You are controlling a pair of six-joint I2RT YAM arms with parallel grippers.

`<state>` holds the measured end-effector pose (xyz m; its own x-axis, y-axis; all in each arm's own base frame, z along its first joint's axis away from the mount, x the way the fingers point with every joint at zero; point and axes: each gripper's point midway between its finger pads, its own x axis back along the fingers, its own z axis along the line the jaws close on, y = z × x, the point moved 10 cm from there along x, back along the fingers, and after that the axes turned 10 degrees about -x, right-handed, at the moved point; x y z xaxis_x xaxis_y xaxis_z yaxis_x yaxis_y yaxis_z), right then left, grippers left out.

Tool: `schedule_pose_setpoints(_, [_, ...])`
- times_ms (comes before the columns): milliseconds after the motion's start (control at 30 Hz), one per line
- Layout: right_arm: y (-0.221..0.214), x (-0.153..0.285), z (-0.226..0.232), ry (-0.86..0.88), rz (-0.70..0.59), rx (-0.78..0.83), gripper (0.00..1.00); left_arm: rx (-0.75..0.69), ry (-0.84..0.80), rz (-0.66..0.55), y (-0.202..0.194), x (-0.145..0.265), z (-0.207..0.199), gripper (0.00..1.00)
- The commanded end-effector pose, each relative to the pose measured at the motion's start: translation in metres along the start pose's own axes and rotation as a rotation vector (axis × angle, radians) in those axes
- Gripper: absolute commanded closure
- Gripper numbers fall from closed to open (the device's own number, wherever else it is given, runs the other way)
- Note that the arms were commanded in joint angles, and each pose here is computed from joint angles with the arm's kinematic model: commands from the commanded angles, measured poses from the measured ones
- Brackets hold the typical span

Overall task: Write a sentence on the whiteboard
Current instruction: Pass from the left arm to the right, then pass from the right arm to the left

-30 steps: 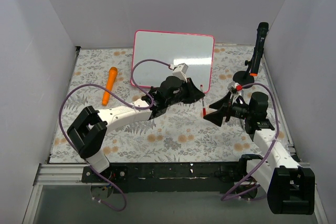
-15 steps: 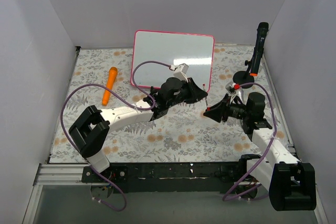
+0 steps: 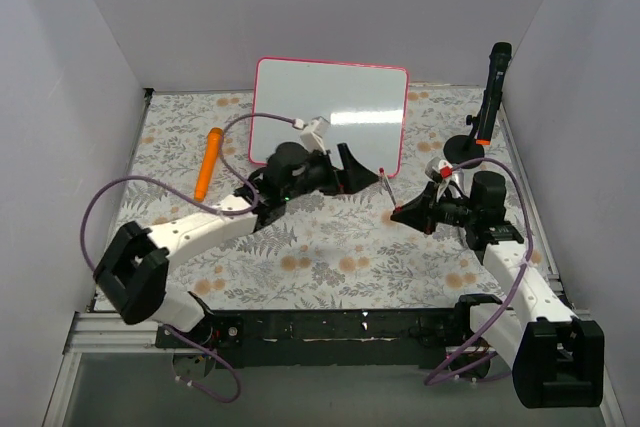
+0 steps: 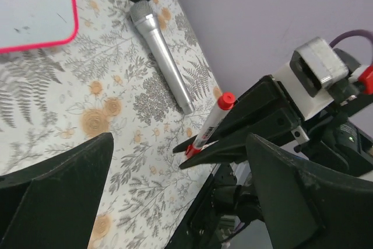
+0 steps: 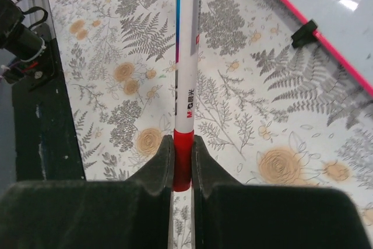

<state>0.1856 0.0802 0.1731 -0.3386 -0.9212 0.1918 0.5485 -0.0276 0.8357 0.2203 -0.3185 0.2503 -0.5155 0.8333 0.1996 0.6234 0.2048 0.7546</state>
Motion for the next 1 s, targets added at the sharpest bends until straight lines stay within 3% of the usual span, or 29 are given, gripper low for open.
schedule_pose_setpoints(0, [0.016,0.007,0.009,0.034,0.045,0.336,0.99,-0.089,-0.123,-0.051,0.058,0.075,0.007,0.02])
schedule_pose_setpoints(100, [0.012,0.009,0.015,0.04,0.103,0.406,0.99,-0.146,-0.117,0.054,0.064,0.109,0.015,0.02])
schedule_pose_setpoints(133, [0.014,0.008,0.014,0.054,0.117,0.497,0.99,-0.128,-0.108,0.122,0.058,0.116,0.017,0.02])
schedule_pose_setpoints(267, [0.0,0.006,0.022,0.141,0.19,0.588,0.99,-0.091,-0.297,0.264,0.048,0.128,0.006,0.02])
schedule_pose_setpoints(433, [-0.006,0.004,0.027,0.201,0.206,0.592,0.99,-0.08,-0.351,0.34,0.033,0.111,-0.002,0.02])
schedule_pose_setpoints(567, [-0.009,0.003,0.027,0.213,0.215,0.581,0.99,-0.131,-0.291,0.378,0.015,0.077,-0.024,0.03])
schedule_pose_setpoints(700, [-0.01,0.003,0.026,0.206,0.22,0.586,0.99,-0.162,-0.215,0.412,0.003,0.049,-0.031,0.13])
schedule_pose_setpoints(833, [-0.009,0.003,0.025,0.197,0.221,0.582,0.99,-0.176,-0.153,0.46,-0.008,0.036,-0.028,0.33])
schedule_pose_setpoints(967, [-0.009,0.002,0.024,0.195,0.224,0.575,0.99,-0.219,-0.096,0.512,-0.022,0.026,-0.031,0.36])
